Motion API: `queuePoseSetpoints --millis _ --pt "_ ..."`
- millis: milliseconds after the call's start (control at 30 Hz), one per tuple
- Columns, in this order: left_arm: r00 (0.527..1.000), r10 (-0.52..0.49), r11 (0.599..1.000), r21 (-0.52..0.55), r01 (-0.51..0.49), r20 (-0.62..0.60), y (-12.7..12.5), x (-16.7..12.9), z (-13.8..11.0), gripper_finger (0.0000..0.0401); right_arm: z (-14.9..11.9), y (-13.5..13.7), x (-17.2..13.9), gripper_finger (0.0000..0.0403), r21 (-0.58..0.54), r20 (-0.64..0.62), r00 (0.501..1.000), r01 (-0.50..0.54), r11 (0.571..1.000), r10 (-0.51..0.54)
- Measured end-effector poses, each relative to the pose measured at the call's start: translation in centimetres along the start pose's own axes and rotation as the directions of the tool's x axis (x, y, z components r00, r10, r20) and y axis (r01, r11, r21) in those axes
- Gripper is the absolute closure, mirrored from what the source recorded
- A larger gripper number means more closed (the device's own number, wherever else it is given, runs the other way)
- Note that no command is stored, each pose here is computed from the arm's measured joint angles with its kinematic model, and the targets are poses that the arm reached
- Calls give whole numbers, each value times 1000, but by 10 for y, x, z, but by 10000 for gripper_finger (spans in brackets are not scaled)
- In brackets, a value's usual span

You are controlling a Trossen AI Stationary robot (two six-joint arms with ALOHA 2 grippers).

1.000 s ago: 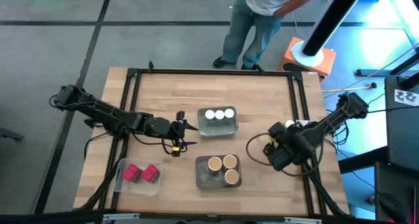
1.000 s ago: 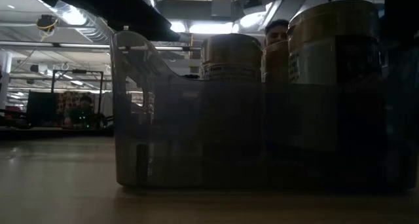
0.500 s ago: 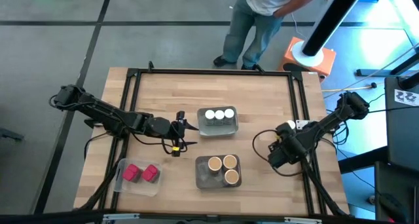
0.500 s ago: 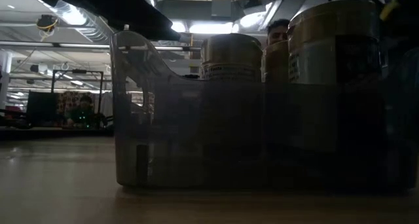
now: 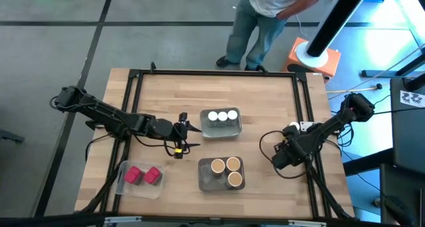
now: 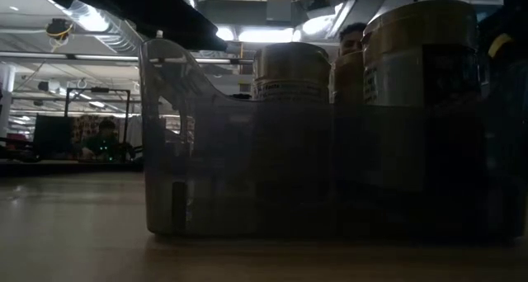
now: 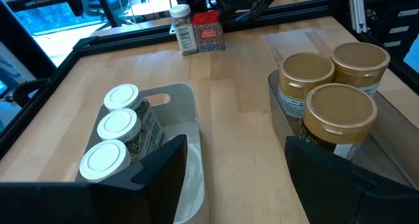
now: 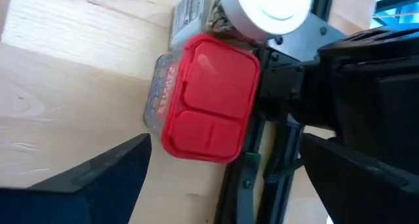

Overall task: Sort spices by type
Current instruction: Put the red seasoning can into the transparent bin

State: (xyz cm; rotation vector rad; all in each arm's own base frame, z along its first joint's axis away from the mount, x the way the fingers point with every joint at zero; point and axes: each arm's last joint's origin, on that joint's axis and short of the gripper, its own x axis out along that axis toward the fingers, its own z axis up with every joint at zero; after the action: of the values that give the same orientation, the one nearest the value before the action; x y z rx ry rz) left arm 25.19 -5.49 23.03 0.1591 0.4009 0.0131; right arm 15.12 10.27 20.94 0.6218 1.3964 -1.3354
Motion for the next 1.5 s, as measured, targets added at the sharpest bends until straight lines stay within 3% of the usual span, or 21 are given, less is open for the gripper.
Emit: queuePoseSetpoints --millis 167,700,1000,1367,1500 --pt "1000 0 1000 0 0 0 0 0 0 161 -1 5 5 15 4 14 999 -48 999 48" --pt "1000 0 1000 1 0 0 0 0 0 161 3 2 9 15 99 121 992 -48 994 36" --pt "1000 0 1000 1 0 0 0 0 0 161 -1 6 47 15 139 100 993 -79 987 66" --pt "1000 0 1000 4 0 4 0 0 0 161 -2 7 47 15 121 112 990 -94 988 80" --pt "1000 0 1000 4 0 4 0 0 0 161 -2 8 47 35 116 107 990 -105 988 92"
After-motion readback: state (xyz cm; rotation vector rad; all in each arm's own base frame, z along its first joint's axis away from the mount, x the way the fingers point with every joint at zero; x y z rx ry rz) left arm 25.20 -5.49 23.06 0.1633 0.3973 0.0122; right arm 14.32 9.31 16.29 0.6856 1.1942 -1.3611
